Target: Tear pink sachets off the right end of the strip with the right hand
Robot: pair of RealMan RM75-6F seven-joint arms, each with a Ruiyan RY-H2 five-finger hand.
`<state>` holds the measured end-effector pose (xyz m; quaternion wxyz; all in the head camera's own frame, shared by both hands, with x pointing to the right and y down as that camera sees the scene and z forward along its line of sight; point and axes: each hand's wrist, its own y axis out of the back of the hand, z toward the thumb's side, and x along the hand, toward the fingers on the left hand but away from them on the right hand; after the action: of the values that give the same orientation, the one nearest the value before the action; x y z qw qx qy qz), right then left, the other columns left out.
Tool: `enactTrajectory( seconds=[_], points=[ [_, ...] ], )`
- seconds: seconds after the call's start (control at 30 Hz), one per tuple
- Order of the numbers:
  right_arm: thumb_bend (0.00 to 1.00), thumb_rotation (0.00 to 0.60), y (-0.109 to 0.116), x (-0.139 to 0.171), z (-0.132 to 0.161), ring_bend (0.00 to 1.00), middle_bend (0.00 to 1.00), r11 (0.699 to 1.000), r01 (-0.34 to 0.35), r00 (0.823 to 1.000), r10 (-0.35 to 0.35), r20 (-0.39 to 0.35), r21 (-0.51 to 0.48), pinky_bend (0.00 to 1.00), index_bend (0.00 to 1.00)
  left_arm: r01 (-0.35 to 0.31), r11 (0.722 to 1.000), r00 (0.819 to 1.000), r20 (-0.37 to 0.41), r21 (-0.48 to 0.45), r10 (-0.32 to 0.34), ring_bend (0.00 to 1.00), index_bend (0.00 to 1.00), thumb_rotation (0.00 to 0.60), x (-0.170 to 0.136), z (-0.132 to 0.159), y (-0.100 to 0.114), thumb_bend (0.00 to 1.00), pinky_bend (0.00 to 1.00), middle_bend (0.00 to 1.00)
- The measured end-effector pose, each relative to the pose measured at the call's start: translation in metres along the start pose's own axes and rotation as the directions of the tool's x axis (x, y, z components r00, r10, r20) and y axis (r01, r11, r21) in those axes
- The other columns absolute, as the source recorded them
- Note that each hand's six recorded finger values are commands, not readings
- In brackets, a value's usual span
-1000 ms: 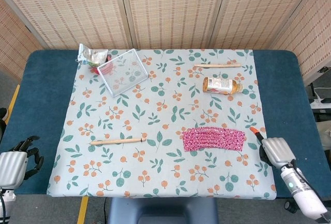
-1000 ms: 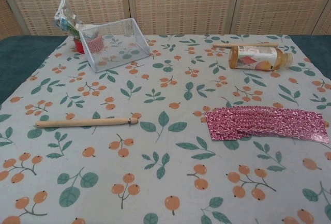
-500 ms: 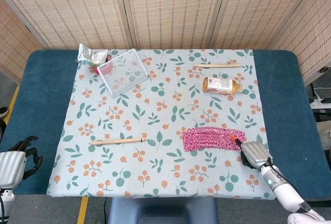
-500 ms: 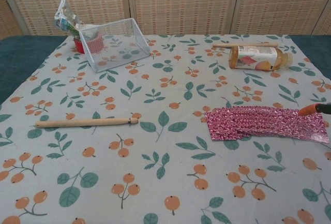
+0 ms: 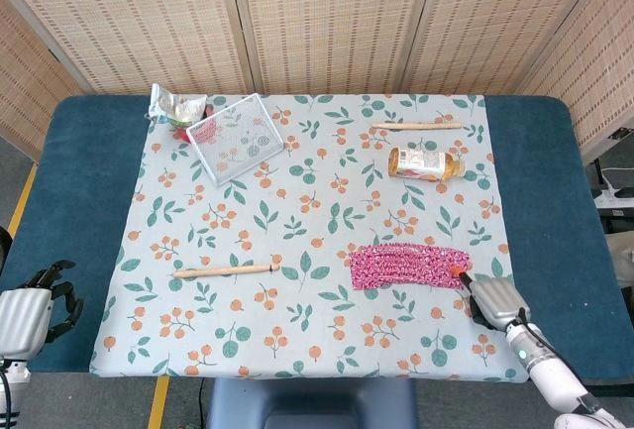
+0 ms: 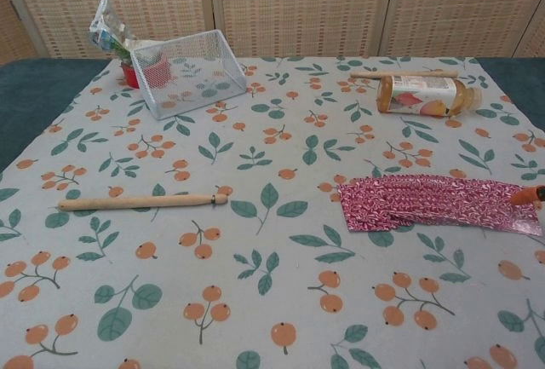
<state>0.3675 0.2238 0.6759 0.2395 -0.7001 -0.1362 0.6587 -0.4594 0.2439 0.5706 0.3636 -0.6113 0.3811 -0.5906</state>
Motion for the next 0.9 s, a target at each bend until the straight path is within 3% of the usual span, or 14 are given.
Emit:
enactTrajectory(
  seconds=[0.53,0.9],
  points=[
    [0.97,0.6,-0.011,-0.018,-0.007,0.79,0.88,1.0,-0.019,0.999,0.019,0.045,0.001,0.67,0.08,-0.001,1.0,1.0,-0.003,-0.003,0.001,0.35,0.02,0.6,0.001,-0.001,0.0,0.4,0.6,0.26],
    [0.98,0.6,0.005,-0.03,-0.033,0.79,0.88,0.999,0.034,0.989,-0.028,0.143,-0.038,0.67,0.08,0.003,1.0,1.0,-0.003,-0.001,-0.003,0.35,0.02,0.6,0.0,-0.001,-0.001,0.4,0.6,0.26]
  ],
)
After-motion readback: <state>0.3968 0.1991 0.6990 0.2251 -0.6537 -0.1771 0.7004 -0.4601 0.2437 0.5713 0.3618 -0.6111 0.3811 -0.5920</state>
